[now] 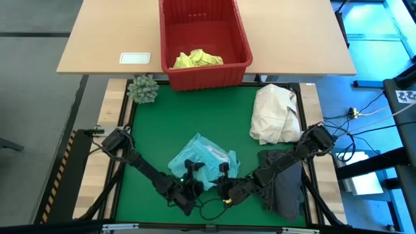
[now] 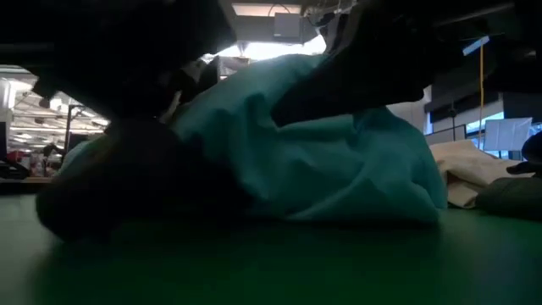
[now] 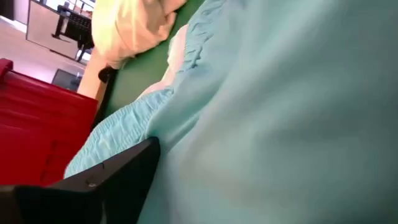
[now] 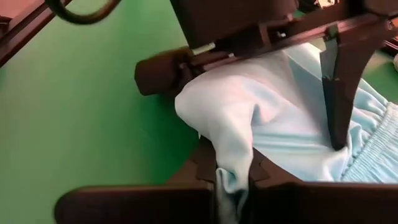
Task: Fold Laundry from Bin
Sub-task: Stack the blue short on the gray short
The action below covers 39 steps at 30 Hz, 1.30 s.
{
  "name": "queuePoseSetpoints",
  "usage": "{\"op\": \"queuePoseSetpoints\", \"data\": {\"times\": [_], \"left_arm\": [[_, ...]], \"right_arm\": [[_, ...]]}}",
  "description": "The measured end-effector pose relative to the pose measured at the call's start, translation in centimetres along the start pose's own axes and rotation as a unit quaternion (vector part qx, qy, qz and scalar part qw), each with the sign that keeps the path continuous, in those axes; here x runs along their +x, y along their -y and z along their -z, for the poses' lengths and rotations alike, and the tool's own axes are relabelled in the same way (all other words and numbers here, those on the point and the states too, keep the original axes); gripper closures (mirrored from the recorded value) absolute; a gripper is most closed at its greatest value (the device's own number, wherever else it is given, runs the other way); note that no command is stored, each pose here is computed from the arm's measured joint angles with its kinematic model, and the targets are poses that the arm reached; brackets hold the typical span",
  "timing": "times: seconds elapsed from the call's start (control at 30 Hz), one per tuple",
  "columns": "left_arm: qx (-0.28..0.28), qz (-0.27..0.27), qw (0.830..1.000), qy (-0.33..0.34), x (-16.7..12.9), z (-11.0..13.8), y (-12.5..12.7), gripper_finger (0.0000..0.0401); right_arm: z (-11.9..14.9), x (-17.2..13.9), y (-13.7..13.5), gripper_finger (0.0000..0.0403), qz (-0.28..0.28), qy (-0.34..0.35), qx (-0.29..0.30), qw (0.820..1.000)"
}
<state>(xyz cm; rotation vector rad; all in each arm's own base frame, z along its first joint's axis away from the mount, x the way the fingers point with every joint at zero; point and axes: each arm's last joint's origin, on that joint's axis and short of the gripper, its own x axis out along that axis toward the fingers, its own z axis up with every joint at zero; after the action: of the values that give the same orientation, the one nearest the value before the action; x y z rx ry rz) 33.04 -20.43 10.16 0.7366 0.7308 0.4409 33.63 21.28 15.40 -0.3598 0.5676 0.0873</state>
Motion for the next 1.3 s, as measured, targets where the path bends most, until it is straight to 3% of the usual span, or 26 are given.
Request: {"op": "queuePoseSetpoints", "data": {"times": [0.13,0.23,0.43,0.5,0.57,0.73,0.9,1.0,1.07,1.17,1.3], "left_arm": [[-0.002,-0.002,1.000,-0.007,0.6,0.0,-0.4,0.0072],[-0.005,0.005,1.000,-0.015,1.2,0.0,-0.6,0.0125],[0.024,0.004,1.000,-0.017,1.6,0.0,-0.9,0.0289],[0.030,0.003,0.999,-0.018,1.7,0.0,-0.9,0.0351],[0.027,0.001,0.999,-0.018,1.7,0.0,-0.9,0.0384],[0.036,0.004,0.999,-0.019,1.7,0.0,-0.9,0.0393],[0.055,0.021,0.998,-0.012,1.1,-0.1,-0.7,0.0394],[0.093,0.049,0.994,-0.004,-0.2,-0.3,-0.6,0.0394],[0.108,0.096,0.989,0.004,-1.2,-0.4,-0.3,0.0394],[0.124,0.167,0.978,0.012,-2.4,-0.5,0.1,0.0394],[0.139,0.223,0.965,0.011,-3.6,-0.2,0.7,0.0394]], "right_arm": [[0.0,0.0,0.0,0.0392,0.000,0.001,0.000,1.000],[-0.1,0.0,0.0,0.0392,-0.006,0.003,0.000,1.000],[-0.1,0.0,-0.1,0.0388,-0.017,0.005,-0.002,1.000],[-0.2,-0.2,0.0,0.0366,-0.017,0.005,-0.012,1.000],[-0.7,-1.0,0.0,0.0330,-0.020,0.008,-0.024,0.999],[-2.8,-4.7,0.5,0.0228,-0.005,0.029,-0.047,0.998],[-3.9,-9.6,1.6,0.0156,0.072,0.017,-0.057,0.996],[-3.3,-11.3,2.3,0.0143,0.103,-0.015,-0.042,0.994],[-2.9,-11.7,2.6,0.0141,0.109,-0.032,-0.022,0.993],[-2.2,-11.7,2.6,0.0140,0.106,-0.055,-0.012,0.993],[-0.6,-11.1,2.4,0.0139,0.108,-0.071,-0.015,0.991]]}}
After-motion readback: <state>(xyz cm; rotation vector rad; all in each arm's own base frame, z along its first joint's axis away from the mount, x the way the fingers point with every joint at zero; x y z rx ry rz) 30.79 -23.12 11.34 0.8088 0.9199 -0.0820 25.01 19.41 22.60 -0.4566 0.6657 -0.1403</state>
